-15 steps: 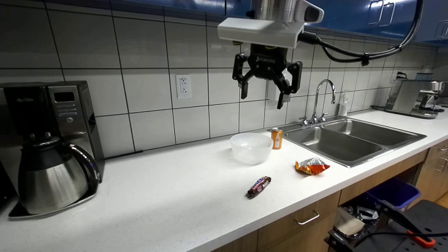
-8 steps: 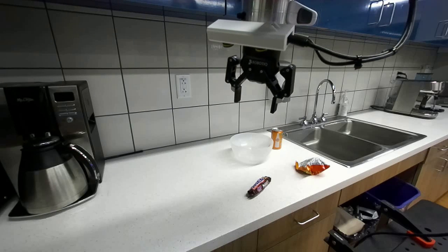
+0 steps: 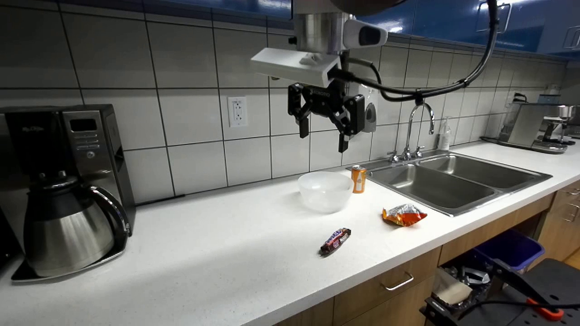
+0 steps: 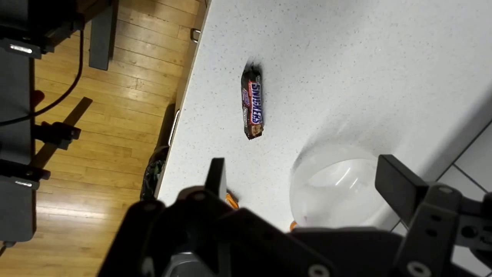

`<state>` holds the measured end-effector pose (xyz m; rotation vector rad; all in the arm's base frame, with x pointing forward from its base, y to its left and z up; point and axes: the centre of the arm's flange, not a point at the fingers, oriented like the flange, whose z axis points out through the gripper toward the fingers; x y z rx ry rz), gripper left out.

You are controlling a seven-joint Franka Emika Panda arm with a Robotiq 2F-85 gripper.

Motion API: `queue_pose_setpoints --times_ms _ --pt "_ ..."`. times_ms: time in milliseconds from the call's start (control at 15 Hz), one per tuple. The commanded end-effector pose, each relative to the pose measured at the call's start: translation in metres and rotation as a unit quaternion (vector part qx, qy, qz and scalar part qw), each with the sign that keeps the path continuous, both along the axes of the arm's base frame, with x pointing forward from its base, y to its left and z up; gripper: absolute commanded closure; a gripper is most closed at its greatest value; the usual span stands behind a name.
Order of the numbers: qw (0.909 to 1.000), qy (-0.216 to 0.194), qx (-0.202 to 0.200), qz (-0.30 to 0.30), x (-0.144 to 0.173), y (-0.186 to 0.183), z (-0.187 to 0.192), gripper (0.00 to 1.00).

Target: Lift the snickers chocolate and put it in the bowl

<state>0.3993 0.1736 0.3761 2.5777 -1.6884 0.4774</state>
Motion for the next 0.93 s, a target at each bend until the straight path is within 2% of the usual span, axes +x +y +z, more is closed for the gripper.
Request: queue_pose_setpoints --times_ms 0,400,867 --pt "0.999 0.01 -0.009 -0.043 0.038 -0.012 -0.018 0.0" --pt "0.9978 0.054 0.004 -0.039 0.073 -0.05 -0.053 0.0" --pt "0.9951 0.098 0.007 0.01 0.111 -0.08 -0.09 0.0"
